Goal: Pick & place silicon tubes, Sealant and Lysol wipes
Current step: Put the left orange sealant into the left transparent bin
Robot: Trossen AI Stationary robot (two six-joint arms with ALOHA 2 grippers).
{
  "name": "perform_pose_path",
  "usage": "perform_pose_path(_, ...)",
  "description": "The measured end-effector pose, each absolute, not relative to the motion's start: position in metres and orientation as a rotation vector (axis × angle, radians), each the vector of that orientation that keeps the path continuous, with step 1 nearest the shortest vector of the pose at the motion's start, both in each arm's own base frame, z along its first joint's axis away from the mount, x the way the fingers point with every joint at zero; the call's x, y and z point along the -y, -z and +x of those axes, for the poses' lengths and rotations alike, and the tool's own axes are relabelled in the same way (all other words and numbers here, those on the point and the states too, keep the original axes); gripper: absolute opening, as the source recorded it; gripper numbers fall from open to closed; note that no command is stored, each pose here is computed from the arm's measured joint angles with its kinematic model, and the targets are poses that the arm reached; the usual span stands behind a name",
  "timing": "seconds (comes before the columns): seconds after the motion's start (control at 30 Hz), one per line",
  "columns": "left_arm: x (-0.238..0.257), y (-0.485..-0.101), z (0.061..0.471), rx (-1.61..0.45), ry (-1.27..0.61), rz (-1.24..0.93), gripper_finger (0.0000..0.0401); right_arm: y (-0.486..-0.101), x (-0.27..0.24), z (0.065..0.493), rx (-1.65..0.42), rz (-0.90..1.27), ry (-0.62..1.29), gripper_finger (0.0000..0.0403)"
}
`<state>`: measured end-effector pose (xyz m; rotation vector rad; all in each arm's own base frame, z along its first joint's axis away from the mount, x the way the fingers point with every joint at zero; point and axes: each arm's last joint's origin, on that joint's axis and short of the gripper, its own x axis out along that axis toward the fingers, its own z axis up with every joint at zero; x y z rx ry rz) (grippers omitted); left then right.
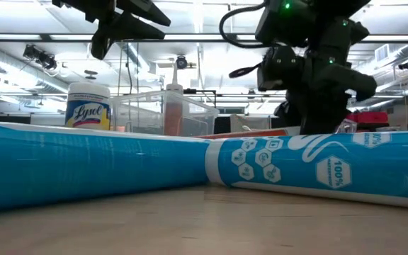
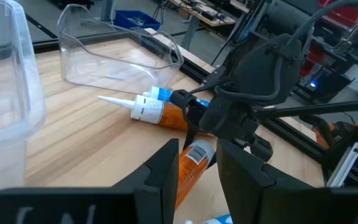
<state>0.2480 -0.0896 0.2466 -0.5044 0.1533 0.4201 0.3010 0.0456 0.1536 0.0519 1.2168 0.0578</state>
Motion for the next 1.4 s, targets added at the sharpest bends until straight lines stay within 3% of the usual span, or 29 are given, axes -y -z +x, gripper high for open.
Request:
perform_pose_path(0.27,0.089,-0.246,0.248,-0.162,-0.423,-0.478,0.0112,-0.147,-0.036,0.309,-1.186,0.104,-0.017,0.0232)
perform_pose_path(0.63,0.089,-0.245,0.247,-0.176,-0.428,-0.474,0.0112,-0.148,-0.032,0.312,-1.179,0.224,-0.080,0.0236)
perform_pose_path(0.97,0.090,-0.244,0.247,-0.167,-0.428,-0.531,0.0112,-0.148,-0.032,0.312,-1.174,0.237,-0.077,0.0187)
perform_pose_path(1.1,0.098,-0.244,0.244,-0.151,-0.409,-0.656,0.0111,-0.148,-0.032,0.312,-1.173,0.236,-0.077,0.0182)
perform_pose_path(1.4,0.110,-0.245,0.236,-0.115,-0.445,-0.646,0.0086,-0.165,-0.033,0.312,-1.090,0.230,-0.096,0.0175)
